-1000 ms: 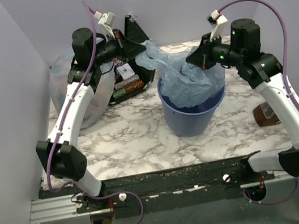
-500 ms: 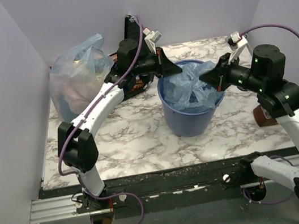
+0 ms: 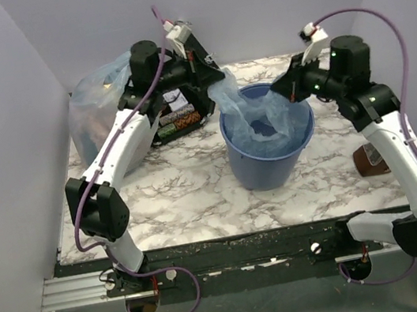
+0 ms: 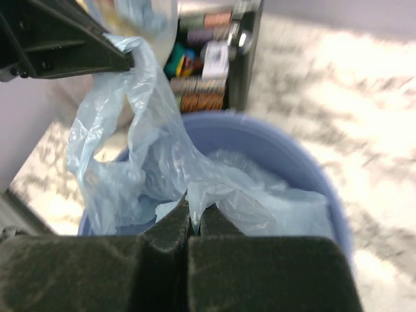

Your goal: Put the trash bags into the trash bin

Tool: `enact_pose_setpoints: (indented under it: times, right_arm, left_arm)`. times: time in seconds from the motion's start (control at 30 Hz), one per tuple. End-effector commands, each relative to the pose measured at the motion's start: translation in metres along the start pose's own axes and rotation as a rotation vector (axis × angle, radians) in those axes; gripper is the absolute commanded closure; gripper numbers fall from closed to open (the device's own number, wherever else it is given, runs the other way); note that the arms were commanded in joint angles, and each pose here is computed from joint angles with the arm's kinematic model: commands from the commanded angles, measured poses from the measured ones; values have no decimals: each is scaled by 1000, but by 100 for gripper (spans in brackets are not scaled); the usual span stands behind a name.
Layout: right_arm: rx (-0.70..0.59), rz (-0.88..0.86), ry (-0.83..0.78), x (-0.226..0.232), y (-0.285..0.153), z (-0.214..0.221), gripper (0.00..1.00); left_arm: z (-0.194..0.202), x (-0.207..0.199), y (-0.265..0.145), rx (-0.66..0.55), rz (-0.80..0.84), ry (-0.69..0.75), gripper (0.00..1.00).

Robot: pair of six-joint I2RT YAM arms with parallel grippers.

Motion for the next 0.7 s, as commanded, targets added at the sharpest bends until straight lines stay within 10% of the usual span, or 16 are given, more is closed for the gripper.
enact_pose_setpoints:
  times: [0.0, 0.67]
  right_arm:
    - [-210, 43, -142, -6, -32, -56, 99]
    - [-33, 198, -88, -123, -10, -19, 99]
  left_arm:
    - [-46, 6, -37, -86, -100, 104, 100]
    - [1, 86, -44, 67, -286, -66, 100]
Point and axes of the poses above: each gripper's point midway between its finger pads, its own y axis out along the fingers, its own x axis along the line the jaws close on, z = x × y, the point moved 7 cm from there along -y, back along the fingers, and after that the axes turned 1 degree about -y, right-handed, at the moved point
